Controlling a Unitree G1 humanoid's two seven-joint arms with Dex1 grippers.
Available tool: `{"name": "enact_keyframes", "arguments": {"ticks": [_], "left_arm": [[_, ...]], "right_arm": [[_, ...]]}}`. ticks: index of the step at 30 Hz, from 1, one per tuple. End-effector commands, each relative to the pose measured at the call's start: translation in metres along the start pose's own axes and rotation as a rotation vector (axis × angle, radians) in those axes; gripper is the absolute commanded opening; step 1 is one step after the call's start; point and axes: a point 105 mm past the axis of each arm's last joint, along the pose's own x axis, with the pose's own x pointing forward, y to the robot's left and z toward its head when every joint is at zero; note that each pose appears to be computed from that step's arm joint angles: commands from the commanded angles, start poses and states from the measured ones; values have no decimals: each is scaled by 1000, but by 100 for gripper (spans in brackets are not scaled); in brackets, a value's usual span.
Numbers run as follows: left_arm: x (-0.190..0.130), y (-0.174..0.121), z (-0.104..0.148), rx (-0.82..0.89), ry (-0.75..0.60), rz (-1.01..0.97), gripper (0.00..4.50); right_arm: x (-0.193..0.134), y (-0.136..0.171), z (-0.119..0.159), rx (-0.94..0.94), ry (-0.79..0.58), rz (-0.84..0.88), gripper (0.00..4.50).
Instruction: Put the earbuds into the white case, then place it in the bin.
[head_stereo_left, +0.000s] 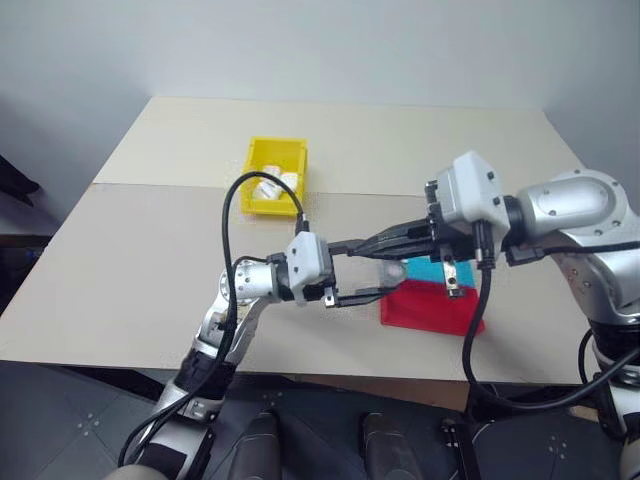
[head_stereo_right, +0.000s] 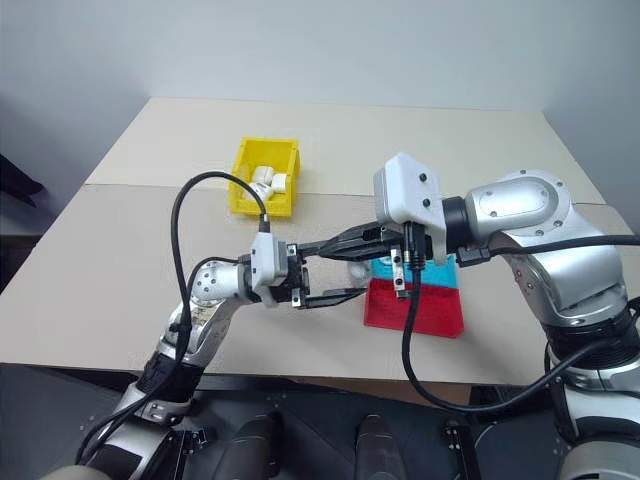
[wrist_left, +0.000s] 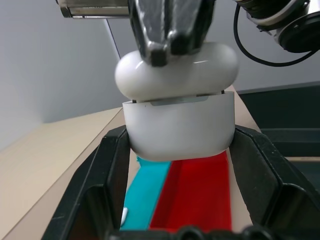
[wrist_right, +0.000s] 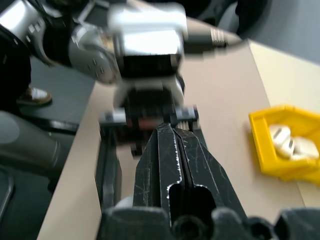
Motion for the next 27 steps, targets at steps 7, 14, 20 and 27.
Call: {"name": "enact_keyframes", "arguments": {"ticks": [7,14,20,27], "left_arm": [[-5,11,22,85,-72,76,274],[-16,116,10,224,169,649,274],[-45,202,7,315,348,1082,274],[-70,220,-32,225,605,1174,274]], "right_arm": [[-26,-14,44,-91,-195,-93,2],[-50,-38,30,-14,-216,-335,2],[-45,-33,8,65,-204,-411,2],[-39,-25,-11,132,-159,-462,2]]}}
